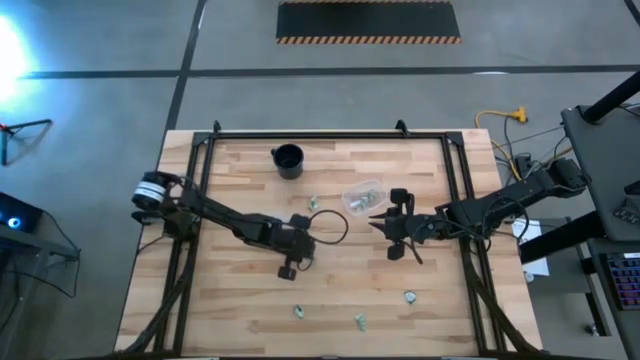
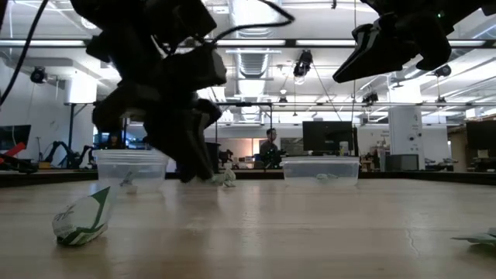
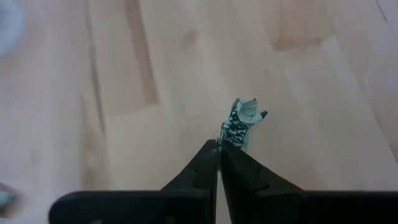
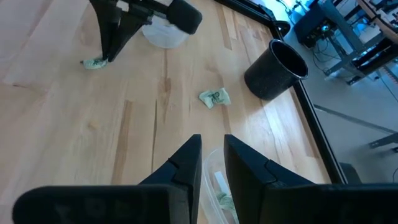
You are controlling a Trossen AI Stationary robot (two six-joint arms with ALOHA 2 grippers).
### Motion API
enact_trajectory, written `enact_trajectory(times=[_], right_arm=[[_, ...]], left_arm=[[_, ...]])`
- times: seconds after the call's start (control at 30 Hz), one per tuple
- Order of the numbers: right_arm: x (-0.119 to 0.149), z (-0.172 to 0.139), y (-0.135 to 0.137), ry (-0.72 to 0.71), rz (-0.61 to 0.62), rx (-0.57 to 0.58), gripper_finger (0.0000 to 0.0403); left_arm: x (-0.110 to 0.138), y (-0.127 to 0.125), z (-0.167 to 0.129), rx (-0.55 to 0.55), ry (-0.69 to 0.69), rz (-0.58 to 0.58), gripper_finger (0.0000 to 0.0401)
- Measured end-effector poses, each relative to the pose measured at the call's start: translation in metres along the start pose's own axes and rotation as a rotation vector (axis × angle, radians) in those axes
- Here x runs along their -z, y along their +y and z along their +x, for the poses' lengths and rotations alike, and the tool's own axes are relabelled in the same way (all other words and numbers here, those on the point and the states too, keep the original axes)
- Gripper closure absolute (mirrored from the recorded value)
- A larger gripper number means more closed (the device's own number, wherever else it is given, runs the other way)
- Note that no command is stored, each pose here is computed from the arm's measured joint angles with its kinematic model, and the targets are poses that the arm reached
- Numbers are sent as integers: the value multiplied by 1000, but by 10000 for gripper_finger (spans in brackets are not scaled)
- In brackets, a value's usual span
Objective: Pick and place items into bin
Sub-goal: Put the stevia packet into the circle transparent bin
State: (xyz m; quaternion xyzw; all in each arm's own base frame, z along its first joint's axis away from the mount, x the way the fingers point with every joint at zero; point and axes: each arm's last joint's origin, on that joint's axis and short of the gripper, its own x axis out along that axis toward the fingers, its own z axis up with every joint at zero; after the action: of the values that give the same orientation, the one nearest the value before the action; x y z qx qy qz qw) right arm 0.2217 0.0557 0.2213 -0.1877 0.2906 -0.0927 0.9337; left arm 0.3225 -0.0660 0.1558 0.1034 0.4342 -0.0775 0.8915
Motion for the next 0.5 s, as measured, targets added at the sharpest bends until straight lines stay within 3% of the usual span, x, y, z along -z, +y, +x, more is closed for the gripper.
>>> enact_trajectory(times=[0.33,0.5], right_arm=[[2,0,0,20,3,0,344],[3,0,0,27,3,3,344]], left_arm=[[-13,8,-37,-212,26,31,401],[-16,11,-65,-246,-29,18,401]])
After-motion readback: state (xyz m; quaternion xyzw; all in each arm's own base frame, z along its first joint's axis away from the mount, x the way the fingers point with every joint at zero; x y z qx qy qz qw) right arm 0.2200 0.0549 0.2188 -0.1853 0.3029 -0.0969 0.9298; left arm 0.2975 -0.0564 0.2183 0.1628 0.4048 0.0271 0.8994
